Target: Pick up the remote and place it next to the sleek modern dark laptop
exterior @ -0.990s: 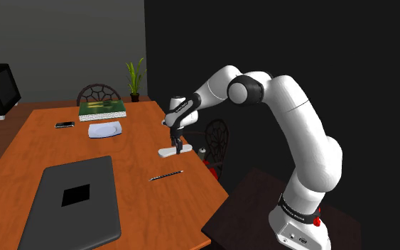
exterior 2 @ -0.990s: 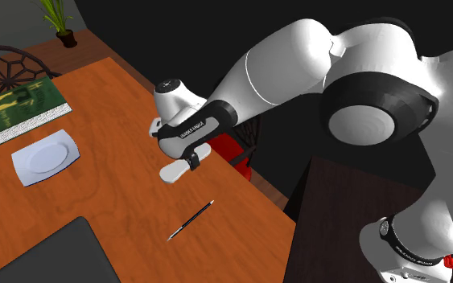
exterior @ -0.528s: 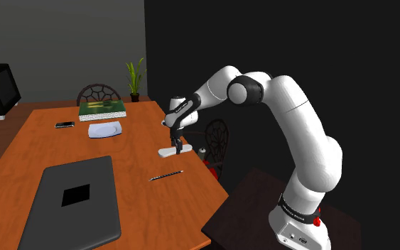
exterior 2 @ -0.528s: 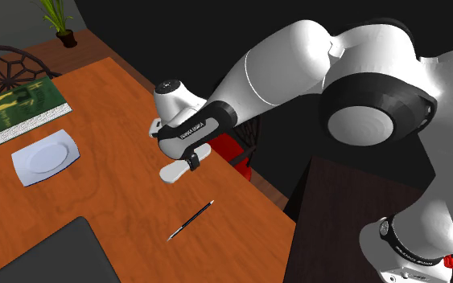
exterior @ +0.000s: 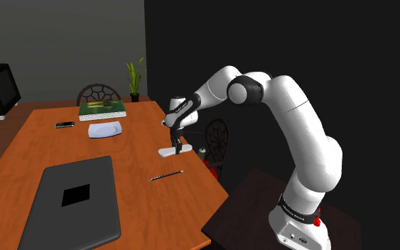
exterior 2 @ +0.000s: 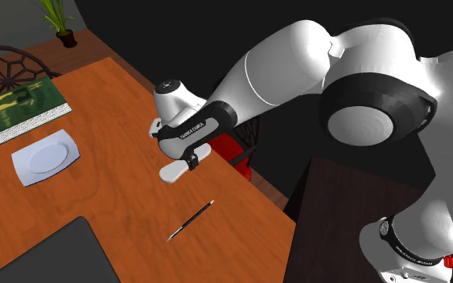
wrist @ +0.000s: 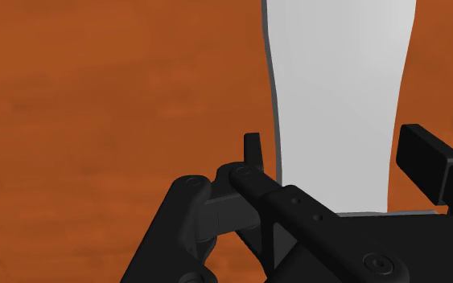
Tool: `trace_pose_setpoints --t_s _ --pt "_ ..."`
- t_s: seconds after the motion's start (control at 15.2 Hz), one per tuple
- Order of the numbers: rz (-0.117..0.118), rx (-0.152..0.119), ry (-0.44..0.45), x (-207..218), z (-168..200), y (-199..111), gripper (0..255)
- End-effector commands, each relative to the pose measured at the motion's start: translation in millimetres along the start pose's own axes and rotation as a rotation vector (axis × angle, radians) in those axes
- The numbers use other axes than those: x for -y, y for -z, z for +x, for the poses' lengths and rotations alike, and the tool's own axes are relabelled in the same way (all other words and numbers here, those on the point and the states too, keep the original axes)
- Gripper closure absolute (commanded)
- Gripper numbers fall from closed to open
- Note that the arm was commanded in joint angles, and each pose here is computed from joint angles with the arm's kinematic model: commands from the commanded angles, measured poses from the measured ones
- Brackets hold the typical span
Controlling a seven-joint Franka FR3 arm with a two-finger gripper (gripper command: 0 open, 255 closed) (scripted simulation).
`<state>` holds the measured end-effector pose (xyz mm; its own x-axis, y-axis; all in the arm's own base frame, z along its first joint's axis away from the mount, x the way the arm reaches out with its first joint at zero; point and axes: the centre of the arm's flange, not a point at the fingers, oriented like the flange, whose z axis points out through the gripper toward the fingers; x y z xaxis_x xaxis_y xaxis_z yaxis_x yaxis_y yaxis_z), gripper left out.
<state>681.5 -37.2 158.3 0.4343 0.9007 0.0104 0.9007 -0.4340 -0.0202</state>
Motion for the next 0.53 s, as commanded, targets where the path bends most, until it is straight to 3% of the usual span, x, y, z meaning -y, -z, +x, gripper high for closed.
trace_pose_setpoints --t_s 0.0,0.46 --pt "0.0 0.0 0.0 -0.1 0.0 0.2 255" --pt "0.0 0.0 0.0 0.7 0.3 31.9 255"
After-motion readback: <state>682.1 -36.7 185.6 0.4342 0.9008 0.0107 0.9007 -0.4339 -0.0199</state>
